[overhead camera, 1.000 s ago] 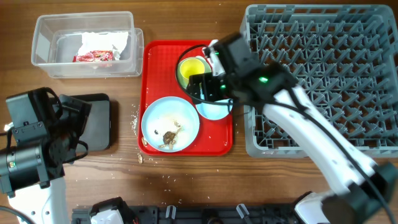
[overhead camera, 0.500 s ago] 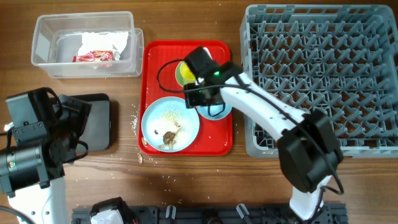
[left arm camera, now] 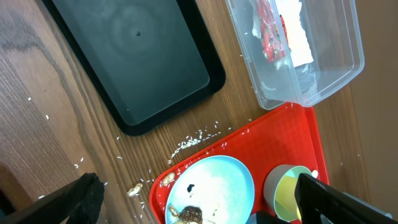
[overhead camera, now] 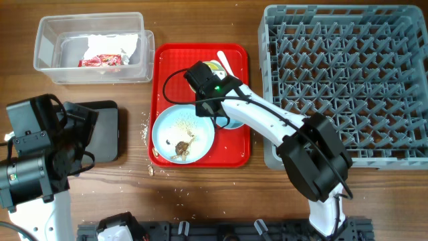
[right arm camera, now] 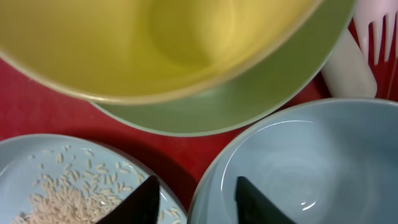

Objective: Sort waste into correct bins and load items into the dishwasher rack
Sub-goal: 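Carry the blue bowl with the right gripper over the grey rack and lower it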

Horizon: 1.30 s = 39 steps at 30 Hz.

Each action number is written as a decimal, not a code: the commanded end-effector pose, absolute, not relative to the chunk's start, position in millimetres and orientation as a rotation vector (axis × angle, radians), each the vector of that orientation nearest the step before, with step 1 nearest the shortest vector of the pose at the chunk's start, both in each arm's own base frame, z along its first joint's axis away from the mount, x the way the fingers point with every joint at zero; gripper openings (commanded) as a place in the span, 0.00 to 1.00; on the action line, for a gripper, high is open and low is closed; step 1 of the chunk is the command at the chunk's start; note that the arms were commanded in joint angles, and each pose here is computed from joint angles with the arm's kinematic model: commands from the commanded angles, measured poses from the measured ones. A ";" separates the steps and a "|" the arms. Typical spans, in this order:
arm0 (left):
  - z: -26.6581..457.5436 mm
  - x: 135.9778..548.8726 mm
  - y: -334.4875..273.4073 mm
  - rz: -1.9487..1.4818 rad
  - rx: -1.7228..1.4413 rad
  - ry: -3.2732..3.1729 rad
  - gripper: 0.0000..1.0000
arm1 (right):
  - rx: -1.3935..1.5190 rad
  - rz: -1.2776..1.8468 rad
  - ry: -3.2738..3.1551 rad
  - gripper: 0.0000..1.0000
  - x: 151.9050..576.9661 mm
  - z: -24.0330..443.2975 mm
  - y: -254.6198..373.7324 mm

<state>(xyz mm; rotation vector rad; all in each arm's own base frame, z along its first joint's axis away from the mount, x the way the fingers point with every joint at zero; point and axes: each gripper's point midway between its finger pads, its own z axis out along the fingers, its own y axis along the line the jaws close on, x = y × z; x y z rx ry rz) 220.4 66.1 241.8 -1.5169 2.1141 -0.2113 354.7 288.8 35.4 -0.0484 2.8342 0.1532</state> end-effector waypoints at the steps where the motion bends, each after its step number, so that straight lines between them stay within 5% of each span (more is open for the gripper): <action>1: 242.0 220.0 69.5 -0.189 -1.509 2.112 1.00 | -0.023 0.110 2.842 0.22 352.8 24.0 286.8; 5: 242.0 220.0 69.5 -0.189 -1.509 2.112 1.00 | -0.026 0.110 2.852 0.18 350.1 24.6 286.7; 8: 242.0 220.1 69.4 -0.190 -1.509 2.112 1.00 | -0.027 0.108 2.863 0.04 347.6 31.6 284.6; 16: 242.0 220.0 69.5 -0.189 -1.509 2.112 1.00 | -0.046 0.273 2.751 0.04 349.2 114.3 279.8; 26: 242.0 220.0 69.5 -0.189 -1.509 2.112 1.00 | 0.088 0.406 2.486 0.04 383.5 250.4 132.8; 31: 242.0 220.1 69.4 -0.190 -1.509 2.112 1.00 | 0.150 0.728 2.457 0.04 383.8 258.2 51.2; 33: 242.0 220.0 69.5 -0.189 -1.509 2.112 1.00 | 0.087 1.088 2.319 0.04 370.1 266.0 31.9; 39: 242.0 220.1 69.4 -0.190 -1.509 2.112 1.00 | 0.133 1.458 2.145 0.04 349.4 253.1 22.3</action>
